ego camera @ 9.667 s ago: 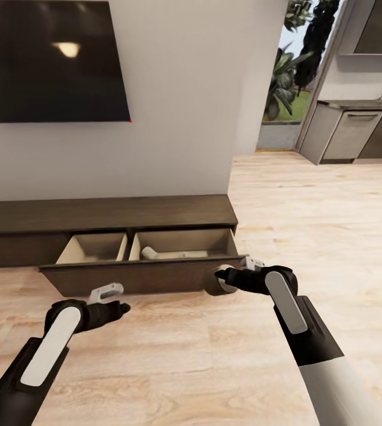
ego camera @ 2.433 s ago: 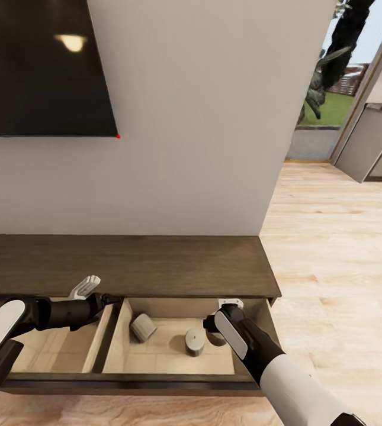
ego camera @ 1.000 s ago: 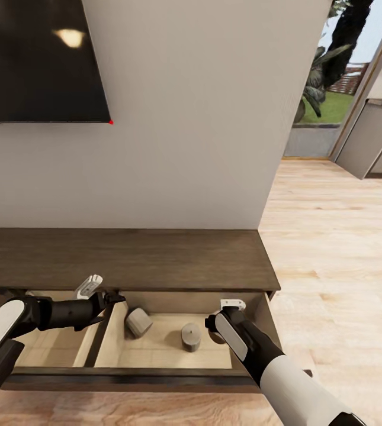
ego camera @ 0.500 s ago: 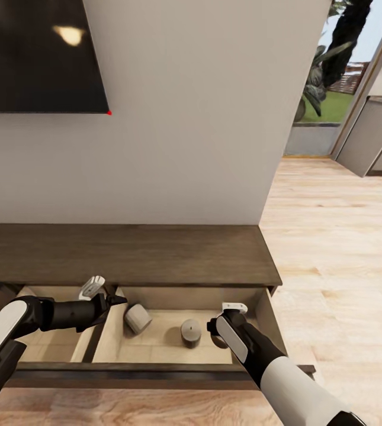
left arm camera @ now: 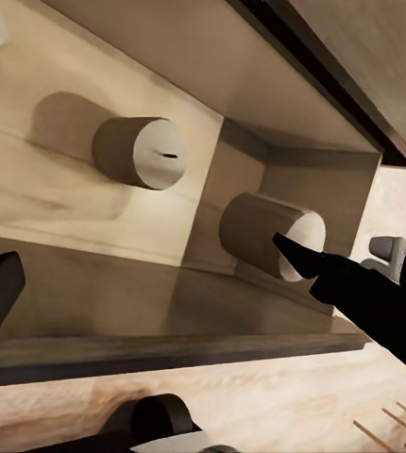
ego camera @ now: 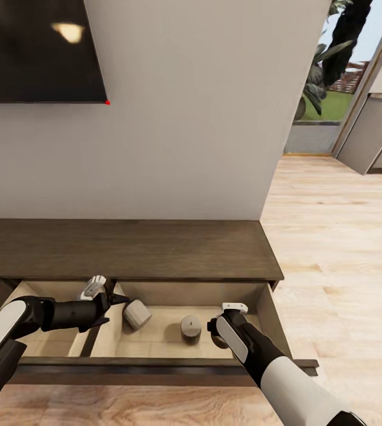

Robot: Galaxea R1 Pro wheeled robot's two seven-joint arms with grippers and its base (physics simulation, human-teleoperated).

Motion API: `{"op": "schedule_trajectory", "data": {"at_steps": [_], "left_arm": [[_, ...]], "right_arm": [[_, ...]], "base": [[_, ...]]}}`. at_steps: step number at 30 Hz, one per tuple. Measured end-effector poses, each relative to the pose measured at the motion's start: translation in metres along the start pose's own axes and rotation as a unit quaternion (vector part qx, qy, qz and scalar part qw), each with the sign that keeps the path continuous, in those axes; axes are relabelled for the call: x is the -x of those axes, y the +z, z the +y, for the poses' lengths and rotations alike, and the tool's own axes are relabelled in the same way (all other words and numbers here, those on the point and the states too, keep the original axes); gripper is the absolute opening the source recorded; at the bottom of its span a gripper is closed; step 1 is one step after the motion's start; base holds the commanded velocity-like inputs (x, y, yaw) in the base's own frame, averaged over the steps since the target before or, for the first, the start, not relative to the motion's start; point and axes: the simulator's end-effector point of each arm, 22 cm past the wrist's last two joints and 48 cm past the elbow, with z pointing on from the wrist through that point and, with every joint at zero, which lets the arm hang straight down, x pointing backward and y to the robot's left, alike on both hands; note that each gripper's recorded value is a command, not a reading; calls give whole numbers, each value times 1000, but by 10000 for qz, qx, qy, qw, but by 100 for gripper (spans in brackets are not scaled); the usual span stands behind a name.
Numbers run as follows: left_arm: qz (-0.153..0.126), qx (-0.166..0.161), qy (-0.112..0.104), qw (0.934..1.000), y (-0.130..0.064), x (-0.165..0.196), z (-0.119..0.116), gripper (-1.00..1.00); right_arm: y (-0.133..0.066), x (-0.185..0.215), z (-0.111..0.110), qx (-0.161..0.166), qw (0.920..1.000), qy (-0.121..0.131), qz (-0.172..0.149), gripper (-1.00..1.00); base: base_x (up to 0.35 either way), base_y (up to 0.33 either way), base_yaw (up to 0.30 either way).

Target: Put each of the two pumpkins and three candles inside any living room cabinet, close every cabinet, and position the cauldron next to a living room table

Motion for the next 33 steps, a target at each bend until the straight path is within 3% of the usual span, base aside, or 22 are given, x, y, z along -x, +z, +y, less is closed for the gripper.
{"op": "schedule_trajectory", "data": {"at_steps": [4,33], "left_arm": [[5,-12,-5,10000,6,-3,6,100],[7,-21,-9,10000,5,-3,6,100]], "right_arm": [[8,-4,0,0,10000,1,-2,-100],[8,-5,0,-7,10000,-5,-1,-100]], "base": [[0,0,0],[46,0,0]]}}
